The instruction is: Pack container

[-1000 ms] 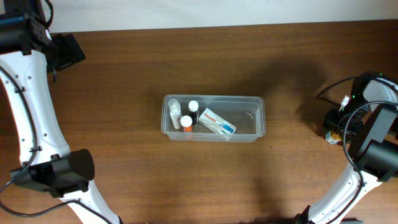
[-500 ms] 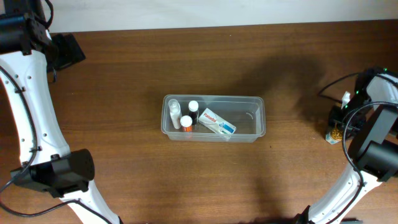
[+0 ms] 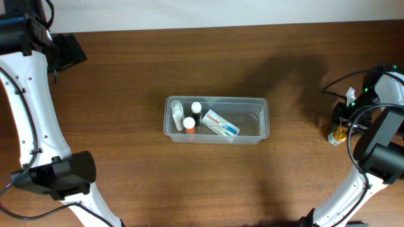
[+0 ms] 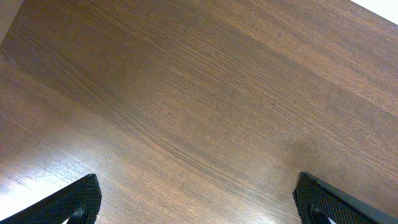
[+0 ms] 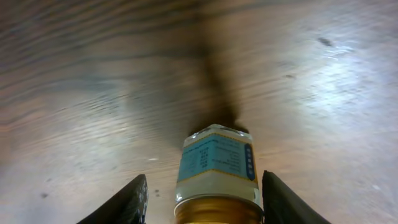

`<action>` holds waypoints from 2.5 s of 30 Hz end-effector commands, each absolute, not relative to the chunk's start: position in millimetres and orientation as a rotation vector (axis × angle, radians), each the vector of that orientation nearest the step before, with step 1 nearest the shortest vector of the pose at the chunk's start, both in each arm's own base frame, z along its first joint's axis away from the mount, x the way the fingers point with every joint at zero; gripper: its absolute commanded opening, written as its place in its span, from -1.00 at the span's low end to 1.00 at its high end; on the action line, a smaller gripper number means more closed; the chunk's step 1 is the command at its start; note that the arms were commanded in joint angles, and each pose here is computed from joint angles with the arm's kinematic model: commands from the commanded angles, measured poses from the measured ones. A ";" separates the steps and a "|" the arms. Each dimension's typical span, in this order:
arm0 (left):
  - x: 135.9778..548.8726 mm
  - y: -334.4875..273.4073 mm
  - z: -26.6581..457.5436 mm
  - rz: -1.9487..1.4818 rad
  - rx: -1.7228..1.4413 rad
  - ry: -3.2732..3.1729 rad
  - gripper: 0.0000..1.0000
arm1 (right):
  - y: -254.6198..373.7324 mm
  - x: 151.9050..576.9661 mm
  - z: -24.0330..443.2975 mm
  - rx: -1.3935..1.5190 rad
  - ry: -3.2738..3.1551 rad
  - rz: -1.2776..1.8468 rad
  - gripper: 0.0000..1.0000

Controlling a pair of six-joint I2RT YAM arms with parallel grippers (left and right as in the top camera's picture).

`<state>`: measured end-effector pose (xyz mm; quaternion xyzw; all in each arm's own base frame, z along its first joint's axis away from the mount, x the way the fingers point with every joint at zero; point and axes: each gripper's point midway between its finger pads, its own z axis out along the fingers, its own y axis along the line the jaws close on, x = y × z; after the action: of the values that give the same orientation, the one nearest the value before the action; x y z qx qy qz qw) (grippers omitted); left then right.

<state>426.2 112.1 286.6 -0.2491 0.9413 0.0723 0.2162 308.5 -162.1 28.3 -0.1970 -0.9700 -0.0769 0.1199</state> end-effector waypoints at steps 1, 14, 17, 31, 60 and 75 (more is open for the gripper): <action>426.3 115.8 290.3 0.208 -0.710 2.590 0.99 | -155.9 318.0 35.6 -0.501 -2.892 -0.331 0.04; 426.3 115.8 290.3 0.208 -0.710 2.590 0.99 | -190.4 328.7 95.5 -0.599 -3.084 0.005 0.39; 426.4 115.8 290.3 0.208 -0.710 2.589 0.99 | -202.2 327.2 123.7 -0.652 -3.141 0.148 0.53; 426.3 115.8 290.3 0.208 -0.710 2.590 0.99 | -183.0 309.7 103.5 -0.668 -3.156 0.049 0.97; 426.3 115.8 290.3 0.208 -0.710 2.590 0.99 | -166.3 291.7 23.7 -0.600 -3.144 -0.009 0.21; 426.3 115.8 290.3 0.208 -0.710 2.590 0.99 | -164.6 289.1 17.4 -0.600 -3.143 -0.010 0.20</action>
<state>426.1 112.1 286.5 -0.2491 0.9413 0.0723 0.2160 293.5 -163.5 23.5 -0.1886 -0.9814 -0.0041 -0.0351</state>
